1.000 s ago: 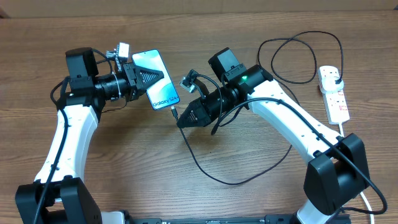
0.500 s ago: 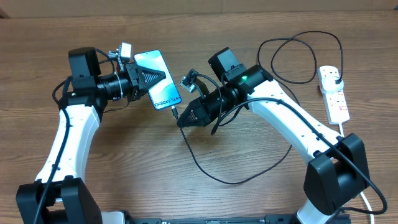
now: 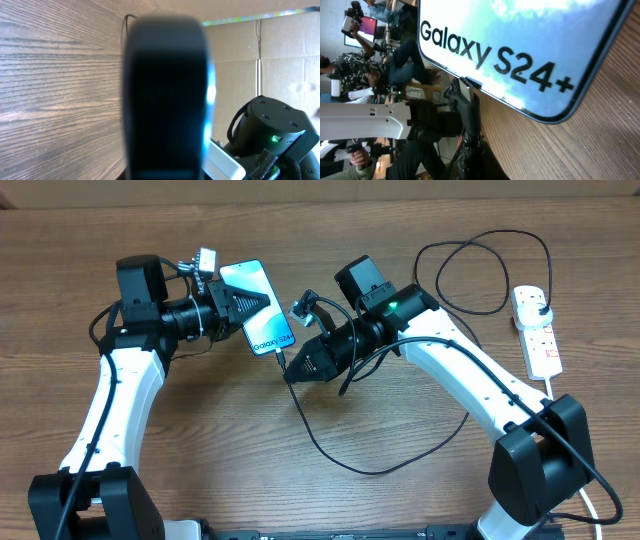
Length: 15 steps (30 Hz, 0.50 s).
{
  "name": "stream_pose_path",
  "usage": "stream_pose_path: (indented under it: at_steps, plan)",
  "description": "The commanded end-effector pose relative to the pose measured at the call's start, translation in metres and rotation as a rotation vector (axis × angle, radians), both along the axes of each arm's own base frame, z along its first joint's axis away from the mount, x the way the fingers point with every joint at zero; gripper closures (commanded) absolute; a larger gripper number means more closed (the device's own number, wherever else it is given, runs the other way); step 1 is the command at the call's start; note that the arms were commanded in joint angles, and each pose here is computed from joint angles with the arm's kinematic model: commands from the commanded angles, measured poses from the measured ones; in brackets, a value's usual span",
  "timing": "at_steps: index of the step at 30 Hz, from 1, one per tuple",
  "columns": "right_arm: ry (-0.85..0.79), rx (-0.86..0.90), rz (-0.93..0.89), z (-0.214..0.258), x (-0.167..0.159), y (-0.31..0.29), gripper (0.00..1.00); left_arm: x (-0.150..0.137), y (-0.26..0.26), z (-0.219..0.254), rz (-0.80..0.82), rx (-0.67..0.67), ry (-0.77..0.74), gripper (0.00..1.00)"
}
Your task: Plug charger to phone and switch on socket
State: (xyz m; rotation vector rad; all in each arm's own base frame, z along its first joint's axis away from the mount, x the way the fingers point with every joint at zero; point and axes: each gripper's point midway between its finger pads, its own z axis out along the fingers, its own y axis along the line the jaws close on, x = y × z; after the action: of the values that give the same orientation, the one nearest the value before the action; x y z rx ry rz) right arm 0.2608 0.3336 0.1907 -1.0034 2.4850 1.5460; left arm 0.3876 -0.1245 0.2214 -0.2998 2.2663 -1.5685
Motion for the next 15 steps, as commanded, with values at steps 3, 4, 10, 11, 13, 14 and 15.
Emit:
stream_pose_path:
  at_steps: [3,4,10,11,13,14,15]
  plan:
    - [-0.039,0.028,0.004,0.0174,-0.0037,0.0001,0.96,-0.0004,-0.0037,0.0175,0.0,-0.023,-0.022,0.95]
    - [-0.038,0.027,0.003,0.0173,-0.0038,0.0,0.96,-0.0004,-0.0037,0.0175,0.0,-0.023,-0.022,0.95]
    - [-0.036,0.027,0.003,0.0173,-0.004,-0.0001,0.96,0.0,-0.0039,0.0185,-0.003,-0.024,-0.03,0.96]
    - [-0.036,0.027,0.003,0.0173,-0.004,-0.0001,0.96,0.0003,-0.0039,0.019,-0.003,-0.024,-0.034,0.96]
    - [-0.036,0.026,0.003,0.0172,-0.0041,-0.0001,0.96,0.0006,-0.0044,0.0212,-0.008,-0.027,-0.046,0.96]
    - [-0.036,0.027,0.003,0.0173,-0.004,-0.0001,0.96,0.0008,-0.0046,0.0219,-0.01,-0.028,-0.05,0.96]
    - [-0.036,0.027,0.003,0.0173,-0.004,-0.0001,0.96,0.0009,-0.0046,0.0221,-0.011,-0.029,-0.052,0.96]
